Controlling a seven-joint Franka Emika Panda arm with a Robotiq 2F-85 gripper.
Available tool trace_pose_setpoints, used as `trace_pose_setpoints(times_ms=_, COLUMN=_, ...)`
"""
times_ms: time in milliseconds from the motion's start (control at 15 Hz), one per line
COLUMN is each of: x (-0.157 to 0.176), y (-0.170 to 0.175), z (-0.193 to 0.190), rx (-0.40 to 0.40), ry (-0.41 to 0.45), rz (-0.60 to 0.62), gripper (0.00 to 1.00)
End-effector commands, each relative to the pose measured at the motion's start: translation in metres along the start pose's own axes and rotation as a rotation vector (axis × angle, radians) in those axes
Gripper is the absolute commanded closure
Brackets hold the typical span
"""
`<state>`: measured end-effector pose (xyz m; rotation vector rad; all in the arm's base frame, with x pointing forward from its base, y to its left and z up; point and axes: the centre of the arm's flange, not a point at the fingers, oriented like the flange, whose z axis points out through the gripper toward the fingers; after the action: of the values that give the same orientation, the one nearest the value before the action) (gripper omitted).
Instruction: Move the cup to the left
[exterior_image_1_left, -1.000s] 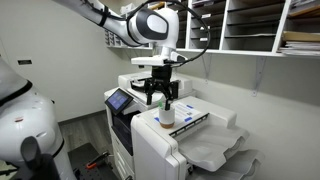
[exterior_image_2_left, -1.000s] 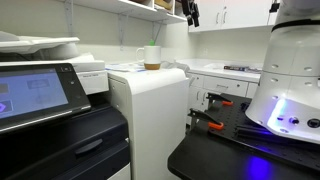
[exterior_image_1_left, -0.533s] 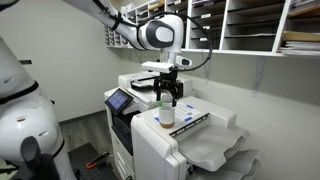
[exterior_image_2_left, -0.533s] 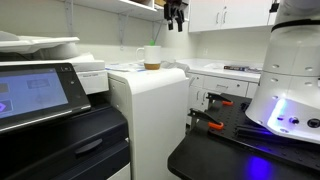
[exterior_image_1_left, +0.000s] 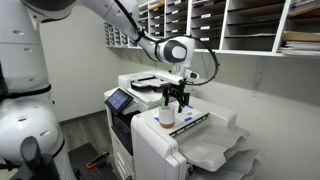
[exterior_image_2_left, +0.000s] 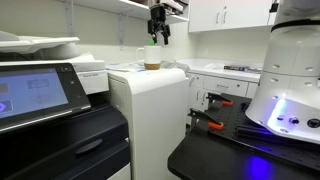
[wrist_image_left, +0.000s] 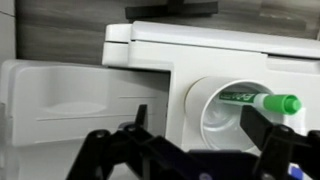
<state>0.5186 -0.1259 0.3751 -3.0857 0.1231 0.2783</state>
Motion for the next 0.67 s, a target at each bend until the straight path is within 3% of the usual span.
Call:
trace_pose_setpoints(times_ms=0, x=0.025, y=0.000, z=0.014, rx=-0.009, ry=-0.033, rz=0.027, gripper=0.07)
trace_pose_setpoints(times_ms=133, x=0.031, y=-0.001, z=0.026, rx=-0.031, ry=-0.041, rz=0.018, gripper=0.34)
trace_pose_setpoints(times_ms=600, x=0.032, y=-0.006, z=0.035, rx=-0.084, ry=-0.004, rz=-0.029, gripper=0.88)
